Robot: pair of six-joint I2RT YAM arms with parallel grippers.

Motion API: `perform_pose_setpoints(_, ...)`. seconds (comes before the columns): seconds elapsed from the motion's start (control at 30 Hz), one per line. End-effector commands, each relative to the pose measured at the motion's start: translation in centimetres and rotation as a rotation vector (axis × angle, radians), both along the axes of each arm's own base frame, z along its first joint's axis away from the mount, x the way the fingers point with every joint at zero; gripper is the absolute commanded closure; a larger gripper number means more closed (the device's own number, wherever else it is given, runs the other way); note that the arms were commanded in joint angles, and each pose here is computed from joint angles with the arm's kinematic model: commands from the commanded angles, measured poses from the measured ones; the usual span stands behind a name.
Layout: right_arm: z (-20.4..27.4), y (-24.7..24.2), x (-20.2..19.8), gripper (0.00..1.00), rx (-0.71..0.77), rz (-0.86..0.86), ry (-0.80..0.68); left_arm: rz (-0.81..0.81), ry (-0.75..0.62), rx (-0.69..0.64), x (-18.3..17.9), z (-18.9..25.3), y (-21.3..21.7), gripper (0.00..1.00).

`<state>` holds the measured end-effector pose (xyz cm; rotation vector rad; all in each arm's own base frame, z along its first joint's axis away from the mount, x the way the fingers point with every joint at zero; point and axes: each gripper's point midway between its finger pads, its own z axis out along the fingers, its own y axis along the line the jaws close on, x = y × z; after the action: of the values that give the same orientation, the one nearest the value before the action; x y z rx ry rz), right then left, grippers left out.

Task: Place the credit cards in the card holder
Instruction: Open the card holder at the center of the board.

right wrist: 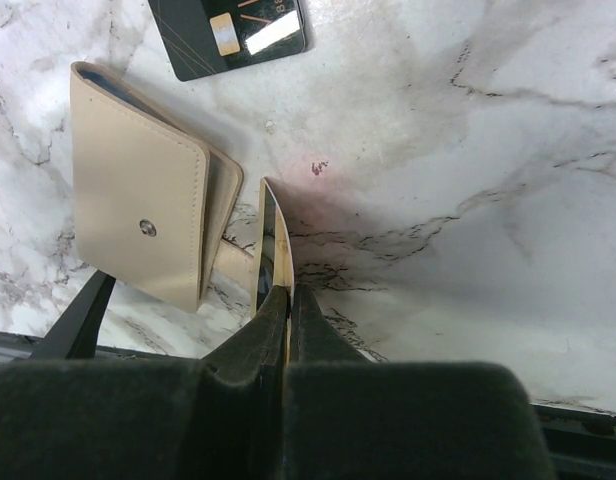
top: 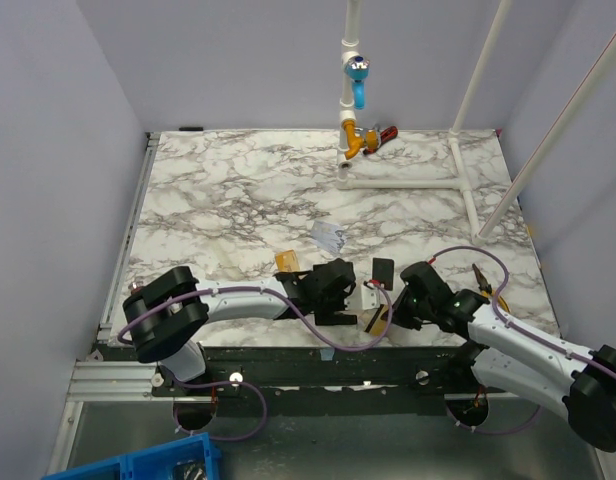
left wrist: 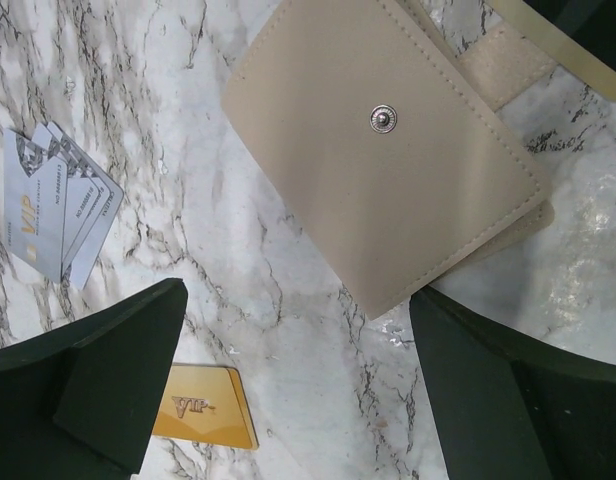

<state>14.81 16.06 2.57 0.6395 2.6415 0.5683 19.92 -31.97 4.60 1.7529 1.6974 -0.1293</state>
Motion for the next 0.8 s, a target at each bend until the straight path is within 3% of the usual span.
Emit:
perform_pose_setpoints(0.0,-2.4,-2.2,-1.0,0.99,-0.102,-0.010,0.046,-0.009,0.003,-0.057,-0.1,1.1,-2.0,0.05)
perform_pose_setpoints(0.23,-2.6,-2.2,-1.1,0.99,-0.107,-0.007,0.053,0.045,0.212,-0.140,-1.8,2.8,-3.1,0.09)
perform_pose_setpoints(0.47,-2.6,-2.2,-1.1,0.99,-0.108,-0.006,0.058,0.204,0.427,-0.224,-0.6,4.2,-3.0,0.14)
perform_pose_setpoints(0.77,-2.6,-2.3,-1.1,0.99,-0.108,-0.009,0.058,0.391,0.254,-0.126,4.0,1.7,-0.4,0.19)
